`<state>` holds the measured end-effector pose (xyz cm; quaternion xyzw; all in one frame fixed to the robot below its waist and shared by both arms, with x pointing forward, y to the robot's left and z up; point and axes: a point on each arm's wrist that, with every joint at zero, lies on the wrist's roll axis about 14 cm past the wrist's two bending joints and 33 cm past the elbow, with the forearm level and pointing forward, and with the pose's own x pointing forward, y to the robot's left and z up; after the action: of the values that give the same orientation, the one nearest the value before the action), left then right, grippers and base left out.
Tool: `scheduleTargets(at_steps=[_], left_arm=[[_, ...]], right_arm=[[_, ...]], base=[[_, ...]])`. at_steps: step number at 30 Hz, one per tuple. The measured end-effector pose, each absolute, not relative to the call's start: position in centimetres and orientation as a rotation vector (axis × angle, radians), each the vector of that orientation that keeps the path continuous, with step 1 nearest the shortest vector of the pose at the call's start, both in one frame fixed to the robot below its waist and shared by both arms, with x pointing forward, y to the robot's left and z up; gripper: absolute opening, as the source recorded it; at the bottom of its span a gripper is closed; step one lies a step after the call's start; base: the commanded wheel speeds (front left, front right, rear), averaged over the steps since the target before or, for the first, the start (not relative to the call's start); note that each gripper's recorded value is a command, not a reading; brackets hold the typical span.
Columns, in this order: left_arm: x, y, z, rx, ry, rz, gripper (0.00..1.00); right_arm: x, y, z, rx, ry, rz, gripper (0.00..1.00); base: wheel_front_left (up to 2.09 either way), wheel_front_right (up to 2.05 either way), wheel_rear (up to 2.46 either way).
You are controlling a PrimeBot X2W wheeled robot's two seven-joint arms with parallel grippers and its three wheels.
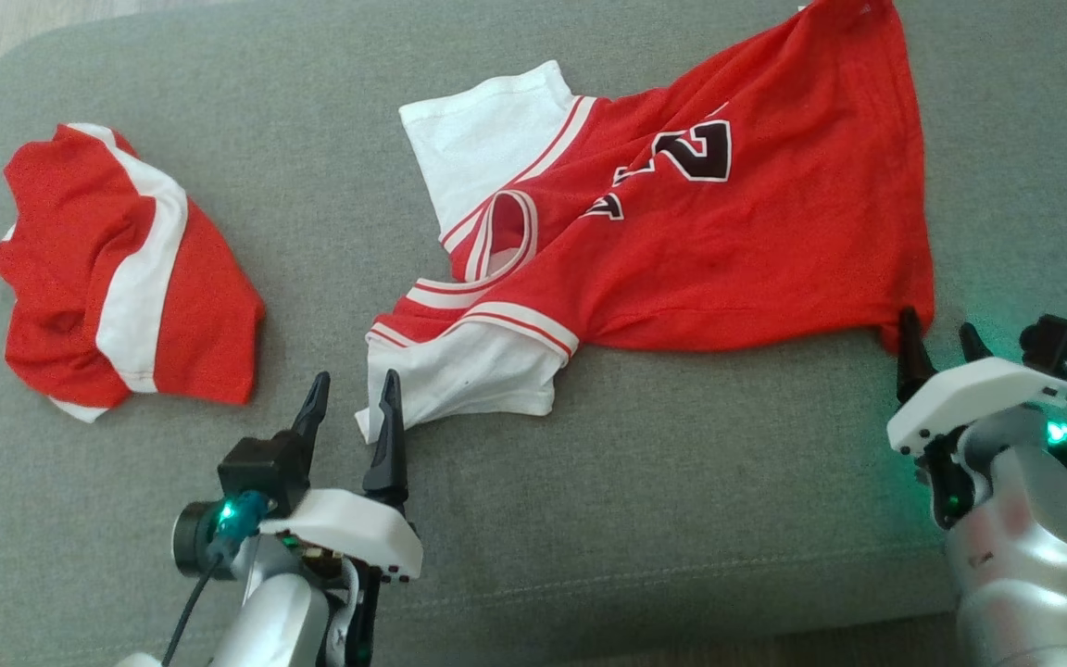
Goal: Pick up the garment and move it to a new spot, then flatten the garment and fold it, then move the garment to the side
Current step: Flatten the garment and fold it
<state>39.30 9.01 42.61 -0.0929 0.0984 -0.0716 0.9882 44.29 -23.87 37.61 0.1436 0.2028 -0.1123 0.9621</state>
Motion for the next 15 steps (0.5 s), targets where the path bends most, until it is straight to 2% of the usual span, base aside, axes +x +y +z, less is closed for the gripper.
scheduleTargets(at_steps=[10,11,12,13,15], left_arm=[[39.3,8.7,42.5,-0.185,0.201,-0.155,1.0],[39.3,8.6,42.6,-0.185,0.2,-0.156,1.0],[39.3,8.6,42.6,-0.184,0.2,-0.156,1.0],[39.3,8.6,42.6,-0.184,0.199,-0.157,1.0],[39.3,8.6,42.6,-0.184,0.199,-0.158,1.0]], right_arm=[[45.2,-22.9,37.5,0.3,0.416,-0.21,1.0],[45.2,-22.8,37.5,0.3,0.419,-0.208,0.57],[45.3,-22.7,37.5,0.301,0.419,-0.206,0.24],[45.3,-22.7,37.5,0.301,0.42,-0.206,0.0],[45.5,-22.5,37.5,0.29,0.425,-0.195,0.0]], base=[[0.0,0.0,0.0],[0.0,0.0,0.0],[0.0,0.0,0.0],[0.0,0.0,0.0],[0.0,0.0,0.0]])
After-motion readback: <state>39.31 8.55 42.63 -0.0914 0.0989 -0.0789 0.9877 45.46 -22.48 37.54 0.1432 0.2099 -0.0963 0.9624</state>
